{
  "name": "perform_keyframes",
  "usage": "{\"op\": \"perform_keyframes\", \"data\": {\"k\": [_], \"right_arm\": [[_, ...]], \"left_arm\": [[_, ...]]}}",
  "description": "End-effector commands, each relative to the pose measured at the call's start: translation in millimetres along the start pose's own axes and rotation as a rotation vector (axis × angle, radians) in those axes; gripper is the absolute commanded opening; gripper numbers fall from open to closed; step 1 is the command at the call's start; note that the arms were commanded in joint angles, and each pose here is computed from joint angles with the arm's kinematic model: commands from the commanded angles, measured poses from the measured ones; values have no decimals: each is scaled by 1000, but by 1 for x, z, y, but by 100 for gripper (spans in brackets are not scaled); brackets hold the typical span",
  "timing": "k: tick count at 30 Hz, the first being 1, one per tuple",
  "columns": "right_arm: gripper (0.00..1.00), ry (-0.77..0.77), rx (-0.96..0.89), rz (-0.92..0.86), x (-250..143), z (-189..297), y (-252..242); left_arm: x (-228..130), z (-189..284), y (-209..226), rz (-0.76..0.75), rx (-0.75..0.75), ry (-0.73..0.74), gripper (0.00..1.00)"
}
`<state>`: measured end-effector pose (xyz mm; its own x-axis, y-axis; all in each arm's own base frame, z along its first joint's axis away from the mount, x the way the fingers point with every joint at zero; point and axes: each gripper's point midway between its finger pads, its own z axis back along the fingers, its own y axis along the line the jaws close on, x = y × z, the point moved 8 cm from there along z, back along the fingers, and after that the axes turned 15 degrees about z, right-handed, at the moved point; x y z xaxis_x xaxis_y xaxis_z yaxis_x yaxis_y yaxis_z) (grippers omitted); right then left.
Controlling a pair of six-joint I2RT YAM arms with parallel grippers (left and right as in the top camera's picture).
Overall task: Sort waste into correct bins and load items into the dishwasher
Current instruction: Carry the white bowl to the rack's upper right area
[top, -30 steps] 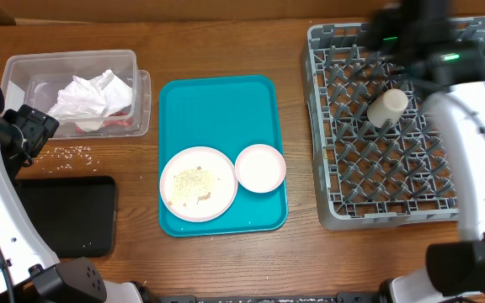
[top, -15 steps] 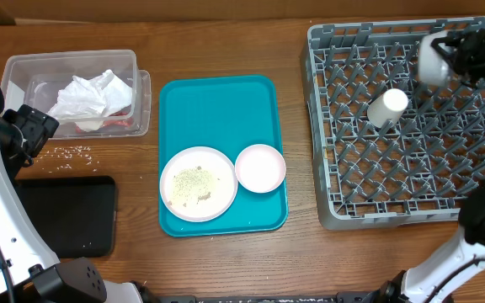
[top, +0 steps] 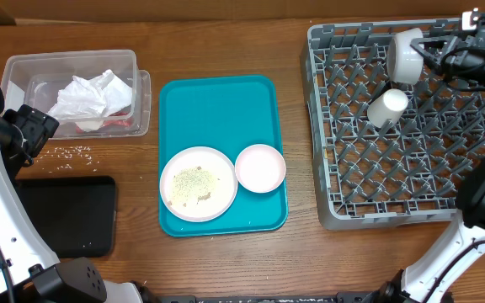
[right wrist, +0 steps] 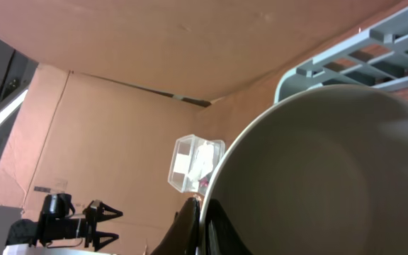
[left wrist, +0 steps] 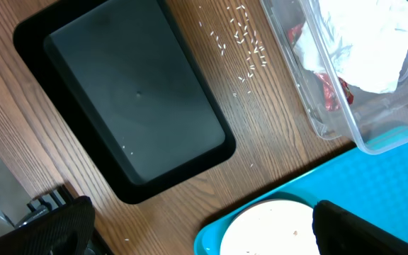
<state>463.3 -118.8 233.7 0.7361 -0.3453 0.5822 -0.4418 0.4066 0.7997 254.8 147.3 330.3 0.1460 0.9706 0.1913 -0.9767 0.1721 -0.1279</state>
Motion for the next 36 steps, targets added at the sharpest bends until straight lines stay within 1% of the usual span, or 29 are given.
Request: {"op": "perform_keyframes", "data": {"k": [1,9,18,23,29,34,36], "right_arm": [[4,8,-28,-64,-4,-7,-16],[4,-49,-57,-93,10,2,-33],[4,-61,-103,-153,7,-1,-53],[4,-85,-242,-250,3,4,-67],[10,-111,-278,-258,5,19,-69],[17,-147,-296,-251,11,39,-64],[17,-163,-308,-254,13,48,-61]], "left_arm": [[0,4,3,16,-3,-10,100],[0,4,2,16,-4,-10,100],[0,4,2,16,-4,-10,100],[0,4,2,16,-4,-10,100],[0,4,2,16,-4,-10,100],[0,4,2,16,-4,-10,100],[0,4,2,16,-4,-10,100]]}}
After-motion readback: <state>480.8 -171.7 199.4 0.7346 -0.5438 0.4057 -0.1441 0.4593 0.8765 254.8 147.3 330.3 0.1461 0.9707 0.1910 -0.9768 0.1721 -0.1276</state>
